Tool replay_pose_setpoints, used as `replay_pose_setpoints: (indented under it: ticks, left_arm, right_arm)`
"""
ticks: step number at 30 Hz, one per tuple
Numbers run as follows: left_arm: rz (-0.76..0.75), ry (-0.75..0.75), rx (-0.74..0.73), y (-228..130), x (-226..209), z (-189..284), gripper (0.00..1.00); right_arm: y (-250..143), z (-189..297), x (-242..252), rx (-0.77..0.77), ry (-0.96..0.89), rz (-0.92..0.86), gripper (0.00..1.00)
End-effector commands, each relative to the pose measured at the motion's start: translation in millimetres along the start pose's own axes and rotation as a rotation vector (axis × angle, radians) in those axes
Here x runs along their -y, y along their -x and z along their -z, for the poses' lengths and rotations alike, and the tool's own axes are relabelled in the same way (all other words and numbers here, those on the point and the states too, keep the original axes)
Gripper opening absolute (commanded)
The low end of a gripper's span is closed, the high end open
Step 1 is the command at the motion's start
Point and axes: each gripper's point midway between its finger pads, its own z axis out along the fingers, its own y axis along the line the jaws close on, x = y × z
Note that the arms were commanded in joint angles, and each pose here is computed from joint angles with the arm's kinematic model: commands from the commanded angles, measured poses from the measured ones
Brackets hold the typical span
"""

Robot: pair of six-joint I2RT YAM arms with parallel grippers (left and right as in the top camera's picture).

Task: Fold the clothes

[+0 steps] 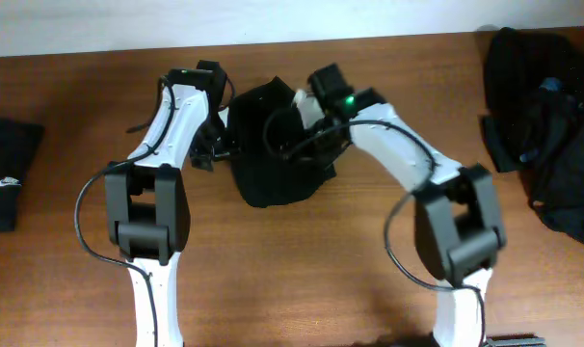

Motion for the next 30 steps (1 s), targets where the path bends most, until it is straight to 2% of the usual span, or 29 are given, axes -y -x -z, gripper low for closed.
replay_pose_setpoints:
  ticks: [1,7,8,10,16,19,24,30]
  left_arm:
    - [-0.062,-0.115,-0.024,-6.4,20.8,1.7,0.72]
    - [-0.148,-0.245,-0.041,-11.8,43.1,5.5,0.73]
    - [-0.147,-0.247,-0.042,-11.9,43.4,5.6,0.73]
    - [-0.147,-0.26,-0.044,-12.4,45.4,6.2,0.73]
    - [-0.178,-0.279,-0.04,-14.7,60.4,5.1,0.73]
    - [-0.14,-0.217,-0.021,-12.3,63.2,0.3,0.73]
    - [-0.014,0.059,0.043,-4.0,30.1,-5.8,0.75]
    - [0.023,0.075,0.056,-2.6,29.8,-6.0,0.77]
  right_arm:
    - [29.0,69.1,10.6,0.149,-0.089,0.01,0.8]
    - [10.6,130.8,84.7,0.147,-0.21,-0.115,0.83]
    - [5.1,140.1,102.8,0.142,-0.233,-0.155,0.86]
    - [-7.2,155.8,136.5,0.13,-0.291,-0.24,0.99]
    - [-41.2,201.5,213.5,0.143,-0.383,-0.454,0.99]
    - [-56.1,216.9,235.0,0.15,-0.39,-0.531,0.99]
    - [-74.6,226.0,247.2,0.129,-0.391,-0.601,0.99]
    - [-75.3,226.0,247.2,0.126,-0.391,-0.603,0.98]
